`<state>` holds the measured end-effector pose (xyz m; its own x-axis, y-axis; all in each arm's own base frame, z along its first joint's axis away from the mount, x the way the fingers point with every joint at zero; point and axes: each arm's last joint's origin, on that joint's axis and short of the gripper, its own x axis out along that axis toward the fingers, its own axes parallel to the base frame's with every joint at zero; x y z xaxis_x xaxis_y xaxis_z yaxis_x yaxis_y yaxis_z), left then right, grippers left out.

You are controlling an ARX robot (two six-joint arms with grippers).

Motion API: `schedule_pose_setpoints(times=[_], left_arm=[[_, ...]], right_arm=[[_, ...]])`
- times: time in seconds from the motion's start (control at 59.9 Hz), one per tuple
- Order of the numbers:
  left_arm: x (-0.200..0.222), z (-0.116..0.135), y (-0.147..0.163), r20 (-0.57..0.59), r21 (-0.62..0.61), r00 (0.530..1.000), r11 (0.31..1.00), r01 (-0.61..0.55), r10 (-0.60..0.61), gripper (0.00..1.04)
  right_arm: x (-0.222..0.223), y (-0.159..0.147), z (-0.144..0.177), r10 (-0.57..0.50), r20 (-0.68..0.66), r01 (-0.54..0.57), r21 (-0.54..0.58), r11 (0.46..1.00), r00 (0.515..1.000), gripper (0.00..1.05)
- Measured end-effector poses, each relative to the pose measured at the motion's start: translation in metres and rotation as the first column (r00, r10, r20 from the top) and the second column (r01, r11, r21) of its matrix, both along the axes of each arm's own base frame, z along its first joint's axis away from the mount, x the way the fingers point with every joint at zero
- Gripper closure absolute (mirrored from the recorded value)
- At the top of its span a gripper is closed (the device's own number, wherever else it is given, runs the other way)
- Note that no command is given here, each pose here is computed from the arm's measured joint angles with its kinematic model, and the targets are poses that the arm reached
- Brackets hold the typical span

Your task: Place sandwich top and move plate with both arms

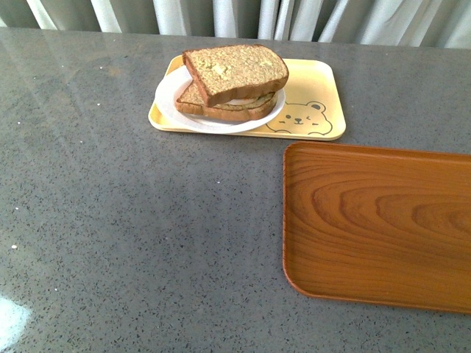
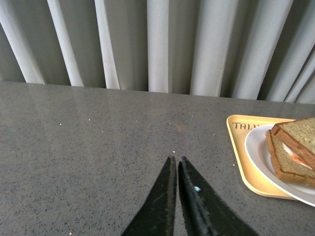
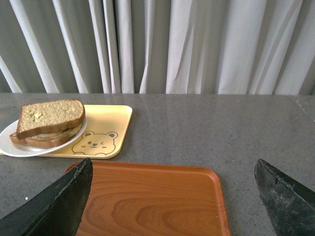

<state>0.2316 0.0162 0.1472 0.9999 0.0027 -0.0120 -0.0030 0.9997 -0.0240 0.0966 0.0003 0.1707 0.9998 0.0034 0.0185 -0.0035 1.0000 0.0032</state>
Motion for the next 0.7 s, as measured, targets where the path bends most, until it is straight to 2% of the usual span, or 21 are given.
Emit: schedule_pose_setpoints(times=[0.334,0.702], left_arm=[[-0.042,0.015,-0.016,-0.001,0.013,1.0,1.0,0.004,-0.004,1.03],[-0.074,0.016,-0.016,-0.001,0.013,1.0,1.0,0.001,-0.001,1.03]], right_arm=[[0.0,0.0,0.0,0.0,0.0,0.0,0.0,1.0,1.0,0.09],[0.0,0.0,0.0,0.0,0.0,0.0,0.0,1.0,1.0,0.09]])
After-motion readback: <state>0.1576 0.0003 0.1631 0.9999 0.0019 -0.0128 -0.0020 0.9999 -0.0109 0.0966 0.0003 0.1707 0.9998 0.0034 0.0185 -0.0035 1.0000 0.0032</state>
